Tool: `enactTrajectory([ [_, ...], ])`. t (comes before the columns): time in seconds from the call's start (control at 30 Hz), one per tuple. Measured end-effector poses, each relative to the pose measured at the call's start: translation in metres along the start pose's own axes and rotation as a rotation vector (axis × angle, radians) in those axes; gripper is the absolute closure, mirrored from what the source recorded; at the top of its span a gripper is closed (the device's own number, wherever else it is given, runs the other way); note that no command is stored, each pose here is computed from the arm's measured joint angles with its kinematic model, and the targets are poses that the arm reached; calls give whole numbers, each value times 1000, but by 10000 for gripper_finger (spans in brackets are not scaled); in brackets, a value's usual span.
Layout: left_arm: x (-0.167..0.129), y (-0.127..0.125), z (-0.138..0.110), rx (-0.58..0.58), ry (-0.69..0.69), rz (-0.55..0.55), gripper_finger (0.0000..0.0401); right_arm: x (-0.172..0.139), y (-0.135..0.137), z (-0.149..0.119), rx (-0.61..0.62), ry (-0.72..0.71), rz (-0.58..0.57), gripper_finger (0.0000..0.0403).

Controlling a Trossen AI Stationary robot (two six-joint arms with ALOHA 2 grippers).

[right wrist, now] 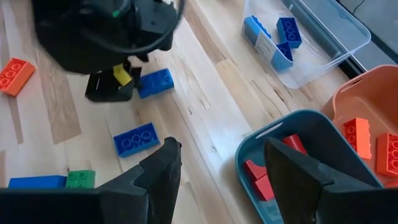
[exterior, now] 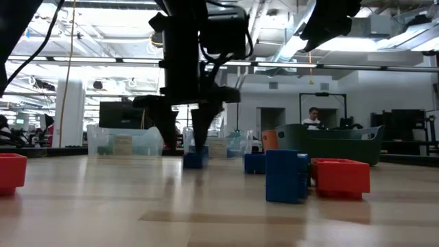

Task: Sort blocks
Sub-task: Put the blue game piece into the right transparent bin

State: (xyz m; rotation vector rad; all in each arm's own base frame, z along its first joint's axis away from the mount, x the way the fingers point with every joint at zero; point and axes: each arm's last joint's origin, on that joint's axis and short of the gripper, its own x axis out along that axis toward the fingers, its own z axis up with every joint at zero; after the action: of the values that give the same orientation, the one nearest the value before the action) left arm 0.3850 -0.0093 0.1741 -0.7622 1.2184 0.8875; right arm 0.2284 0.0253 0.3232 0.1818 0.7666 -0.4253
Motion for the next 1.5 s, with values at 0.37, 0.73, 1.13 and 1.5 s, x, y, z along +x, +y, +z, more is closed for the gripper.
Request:
enactTrajectory([
  [0.37,-43,25,15,-84,17,-57,145,0,0,1,10,-6,3,168],
  [0.73,-18,15,14,-153,2,-12,145,0,1,3,22,-28,14,168],
  [1.13,19,13,7,-106,55,6,145,0,2,3,24,-35,18,168],
  [1.5,22,9,9,-28,38,-29,265,0,2,4,26,-40,20,168],
])
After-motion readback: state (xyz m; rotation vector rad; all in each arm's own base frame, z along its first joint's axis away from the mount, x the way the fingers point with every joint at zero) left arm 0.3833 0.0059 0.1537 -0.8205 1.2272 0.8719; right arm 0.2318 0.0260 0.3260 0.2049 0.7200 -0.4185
